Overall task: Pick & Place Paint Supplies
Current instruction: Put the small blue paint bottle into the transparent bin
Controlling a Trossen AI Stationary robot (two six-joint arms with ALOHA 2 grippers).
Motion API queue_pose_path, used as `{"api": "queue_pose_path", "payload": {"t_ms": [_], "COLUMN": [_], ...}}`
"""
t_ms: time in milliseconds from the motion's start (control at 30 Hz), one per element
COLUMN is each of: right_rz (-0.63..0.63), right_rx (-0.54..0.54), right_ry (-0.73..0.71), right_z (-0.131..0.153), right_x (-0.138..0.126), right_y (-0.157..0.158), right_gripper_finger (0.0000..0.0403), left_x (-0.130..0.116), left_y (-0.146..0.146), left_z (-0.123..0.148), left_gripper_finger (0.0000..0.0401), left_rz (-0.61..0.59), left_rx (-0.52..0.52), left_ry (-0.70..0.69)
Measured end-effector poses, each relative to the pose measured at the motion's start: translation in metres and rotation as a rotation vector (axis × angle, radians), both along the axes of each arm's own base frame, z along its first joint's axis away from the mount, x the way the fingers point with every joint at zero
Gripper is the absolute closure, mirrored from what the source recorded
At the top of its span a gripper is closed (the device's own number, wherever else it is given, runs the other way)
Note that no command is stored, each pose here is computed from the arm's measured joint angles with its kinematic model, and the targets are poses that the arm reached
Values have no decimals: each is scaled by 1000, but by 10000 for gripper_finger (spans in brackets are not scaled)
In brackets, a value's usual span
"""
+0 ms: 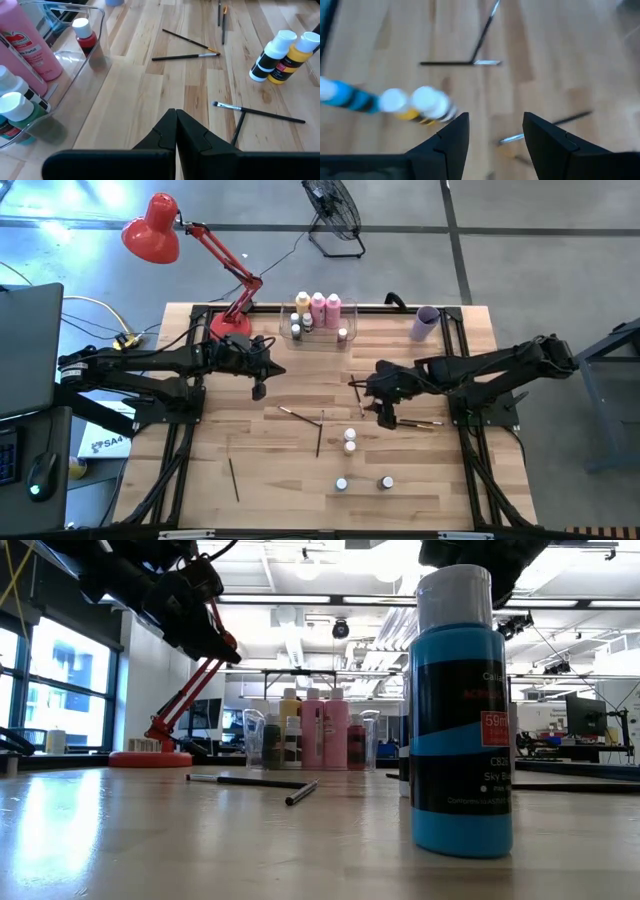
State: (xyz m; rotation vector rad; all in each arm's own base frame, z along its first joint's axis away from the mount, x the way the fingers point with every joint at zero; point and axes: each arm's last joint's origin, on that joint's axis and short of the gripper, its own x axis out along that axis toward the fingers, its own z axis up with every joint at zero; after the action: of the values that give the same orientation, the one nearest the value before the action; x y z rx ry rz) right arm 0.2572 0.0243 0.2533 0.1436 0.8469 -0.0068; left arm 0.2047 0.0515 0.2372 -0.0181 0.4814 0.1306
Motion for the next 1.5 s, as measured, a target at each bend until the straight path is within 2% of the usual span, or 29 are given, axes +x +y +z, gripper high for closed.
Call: {"api": "queue_pose_path", "payload": {"t_ms": [100, 200, 267, 400, 533, 667, 867, 1067, 1133, 1267, 1500], "right_rz": [-41, -153, -212, -290, -332, -261, -210, -89, -112, -237, -439], "right_rx": [160, 331, 388, 390, 440, 481, 493, 584, 622, 650, 620], "right_ry": [71, 158, 184, 176, 161, 117, -37, -86, -105, -86, 106], "right_z": [-3, -6, -6, -6, 4, 26, 73, 105, 108, 103, 74], "right_x": [-4, -9, -10, -11, -10, -8, -7, -17, -19, -26, -33], "right_y": [3, 8, 13, 22, 34, 50, 71, 98, 106, 119, 138], "right_gripper_finger": [227, 227, 227, 232, 251, 269, 289, 302, 306, 315, 335], "left_x": [0, 0, 0, 0, 0, -1, -2, -6, -6, -6, -6], "left_y": [0, 0, 0, 0, 0, 0, -1, -2, -2, -2, -2], "left_z": [0, 0, 0, 0, 0, -2, -5, -10, -10, -10, -10], "left_gripper_finger": [401, 401, 401, 401, 401, 401, 401, 401, 401, 401, 401], "left_rz": [0, 0, 0, 0, 0, 2, 0, -2, -2, -2, -3], "left_rx": [1, 0, 0, 0, 0, -8, -19, -32, -34, -33, -24], "left_ry": [-2, -1, -1, -2, 0, 17, 52, 116, 122, 122, 123]}}
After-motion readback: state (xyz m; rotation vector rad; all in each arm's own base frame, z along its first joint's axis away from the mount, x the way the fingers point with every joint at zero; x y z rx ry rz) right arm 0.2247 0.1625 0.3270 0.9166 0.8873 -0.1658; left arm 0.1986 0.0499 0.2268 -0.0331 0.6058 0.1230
